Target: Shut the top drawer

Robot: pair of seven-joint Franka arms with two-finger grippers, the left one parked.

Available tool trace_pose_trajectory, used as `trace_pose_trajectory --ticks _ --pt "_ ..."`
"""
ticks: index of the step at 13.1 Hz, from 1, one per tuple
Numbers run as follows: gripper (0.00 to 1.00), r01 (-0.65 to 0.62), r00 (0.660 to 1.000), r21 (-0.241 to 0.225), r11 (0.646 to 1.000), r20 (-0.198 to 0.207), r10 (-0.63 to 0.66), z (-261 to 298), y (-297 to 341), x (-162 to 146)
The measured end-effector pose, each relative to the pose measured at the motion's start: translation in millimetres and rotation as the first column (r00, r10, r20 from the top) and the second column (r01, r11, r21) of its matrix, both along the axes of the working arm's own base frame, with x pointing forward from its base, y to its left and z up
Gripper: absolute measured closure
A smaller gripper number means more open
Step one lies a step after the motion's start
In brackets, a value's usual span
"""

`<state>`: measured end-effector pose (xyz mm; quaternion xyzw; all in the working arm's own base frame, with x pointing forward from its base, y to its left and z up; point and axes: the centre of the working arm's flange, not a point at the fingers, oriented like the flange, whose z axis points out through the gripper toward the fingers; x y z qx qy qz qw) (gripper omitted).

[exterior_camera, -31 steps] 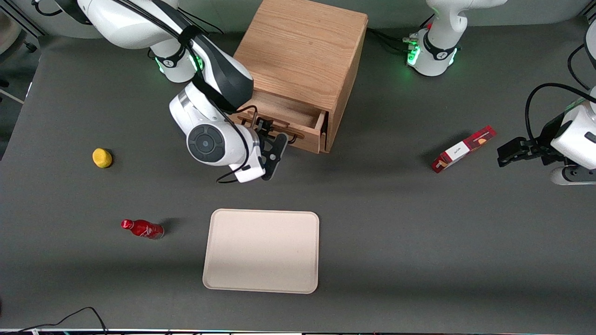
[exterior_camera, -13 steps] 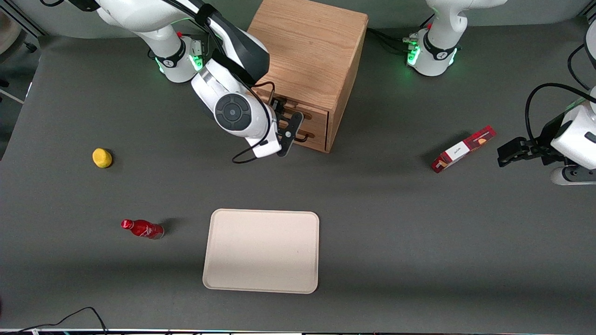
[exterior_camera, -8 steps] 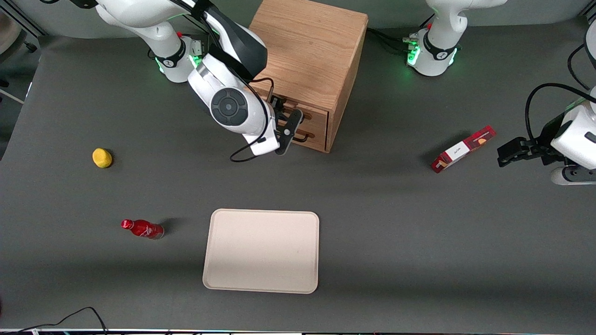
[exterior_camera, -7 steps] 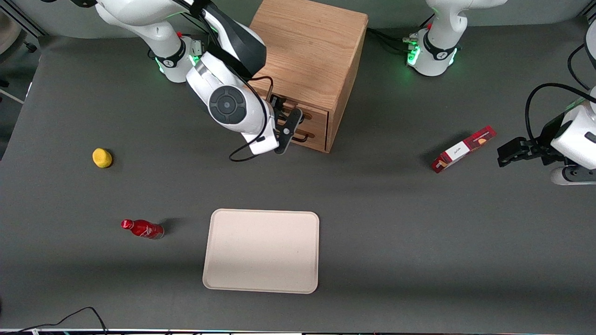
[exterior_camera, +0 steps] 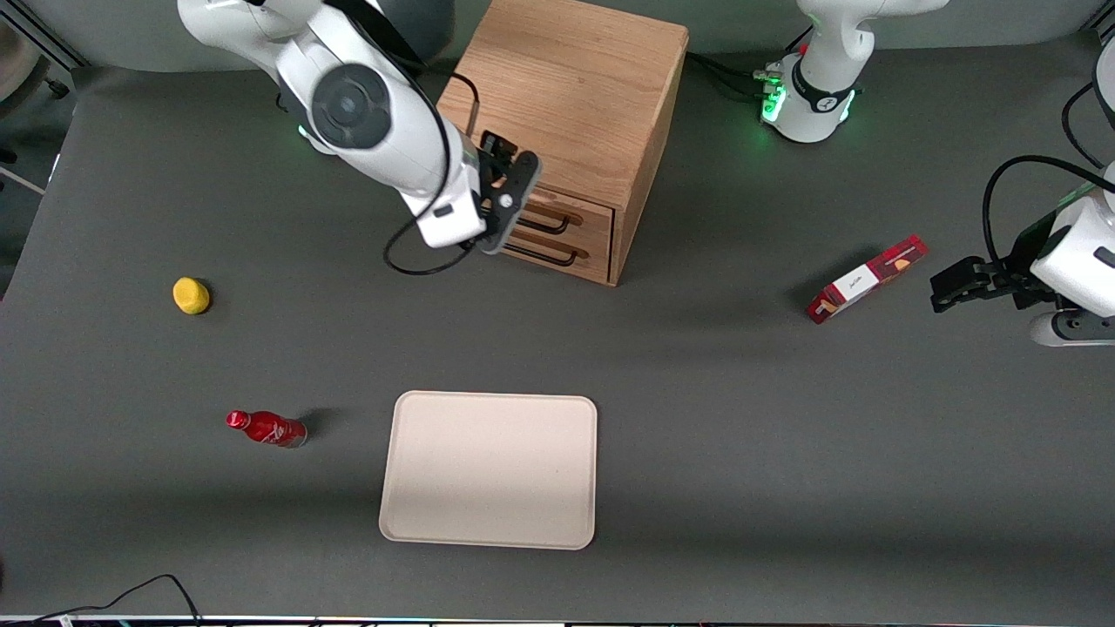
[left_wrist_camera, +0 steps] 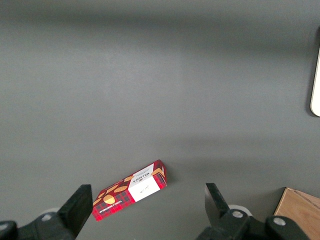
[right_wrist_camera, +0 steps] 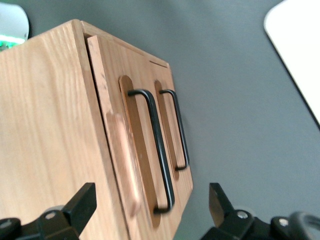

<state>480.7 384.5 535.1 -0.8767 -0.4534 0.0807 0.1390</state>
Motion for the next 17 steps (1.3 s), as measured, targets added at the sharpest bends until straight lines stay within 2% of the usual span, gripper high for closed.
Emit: trace_pose_trajectory --ticks 1,2,3,5,7,8,10,11,12,13,15,17 --pt "0.00 0.039 0.999 -0.015 0.999 0.032 -0.039 21.7 -10.5 -2.6" --pt "0.00 0.106 0.991 -0.046 0.993 0.080 -0.102 44.7 -19.7 -8.5" --pt "0.00 0.217 0.969 -0.082 0.973 0.141 -0.204 68.5 -25.4 -18.9" --pt "0.00 0.400 0.898 -0.114 0.909 0.246 -0.364 113.8 -34.1 -49.3" --pt "0.00 0.538 0.823 -0.160 0.827 0.312 -0.475 150.7 -77.9 -67.1" --pt "0.00 0.614 0.771 -0.158 0.773 0.328 -0.546 168.4 -122.3 -60.6" --pt "0.00 0.780 0.612 -0.106 0.617 0.338 -0.715 200.5 -242.8 -36.9" --pt "0.00 0.838 0.534 -0.084 0.540 0.329 -0.778 208.9 -300.8 -30.0" --pt "0.00 0.872 0.482 -0.080 0.483 0.315 -0.818 211.4 -343.7 -28.3" --pt "0.00 0.889 0.455 -0.092 0.449 0.301 -0.838 209.4 -365.9 -29.5" --pt "0.00 0.893 0.451 -0.129 0.432 0.285 -0.846 191.2 -368.9 -29.0" --pt "0.00 0.903 0.429 -0.144 0.404 0.275 -0.860 155.8 -379.8 -17.1"
